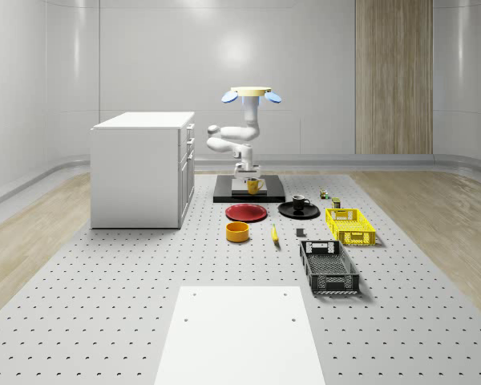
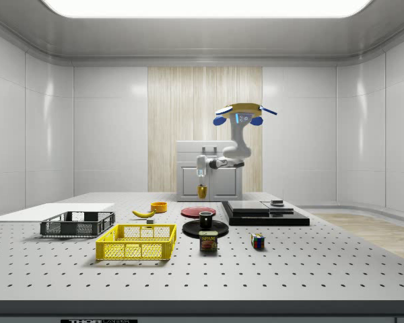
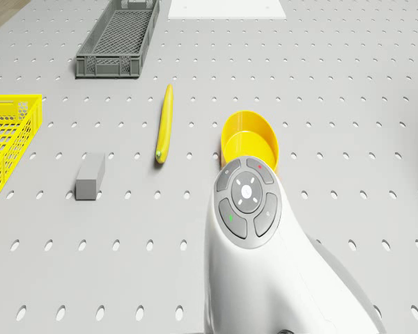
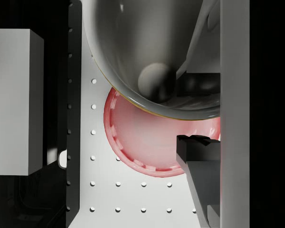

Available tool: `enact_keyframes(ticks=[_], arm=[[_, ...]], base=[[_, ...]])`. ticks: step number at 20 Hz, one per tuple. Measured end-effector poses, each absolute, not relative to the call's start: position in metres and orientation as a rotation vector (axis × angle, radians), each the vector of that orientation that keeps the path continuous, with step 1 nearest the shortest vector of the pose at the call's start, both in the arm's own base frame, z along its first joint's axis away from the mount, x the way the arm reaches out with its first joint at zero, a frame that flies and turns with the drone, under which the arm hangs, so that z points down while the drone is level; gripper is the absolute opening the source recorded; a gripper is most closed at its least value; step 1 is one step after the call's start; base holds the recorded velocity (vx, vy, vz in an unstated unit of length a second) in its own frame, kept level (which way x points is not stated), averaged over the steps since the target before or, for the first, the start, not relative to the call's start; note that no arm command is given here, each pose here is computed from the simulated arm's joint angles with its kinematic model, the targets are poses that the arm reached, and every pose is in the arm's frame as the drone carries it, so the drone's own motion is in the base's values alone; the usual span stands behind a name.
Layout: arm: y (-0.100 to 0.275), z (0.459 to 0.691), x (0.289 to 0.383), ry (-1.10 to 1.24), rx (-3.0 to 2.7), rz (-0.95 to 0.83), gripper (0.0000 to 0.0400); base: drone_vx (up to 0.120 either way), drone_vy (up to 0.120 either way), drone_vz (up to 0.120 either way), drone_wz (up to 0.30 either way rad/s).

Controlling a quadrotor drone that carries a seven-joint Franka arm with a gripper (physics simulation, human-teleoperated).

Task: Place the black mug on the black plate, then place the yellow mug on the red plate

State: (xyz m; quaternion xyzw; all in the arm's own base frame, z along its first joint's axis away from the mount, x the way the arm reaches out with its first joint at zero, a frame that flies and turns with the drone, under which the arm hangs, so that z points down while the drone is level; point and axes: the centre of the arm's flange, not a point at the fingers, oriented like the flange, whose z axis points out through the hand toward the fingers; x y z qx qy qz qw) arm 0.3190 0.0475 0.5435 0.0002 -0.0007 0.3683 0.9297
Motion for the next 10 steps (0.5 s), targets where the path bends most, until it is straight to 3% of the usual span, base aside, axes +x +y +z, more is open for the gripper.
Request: enact_keyframes(ticks=[10], arm=[[0.063, 0.578, 0.3188, -0.002, 0.001, 0.779, 0.0111]], base=[[0.0, 0.0, 0.0, 0.0]])
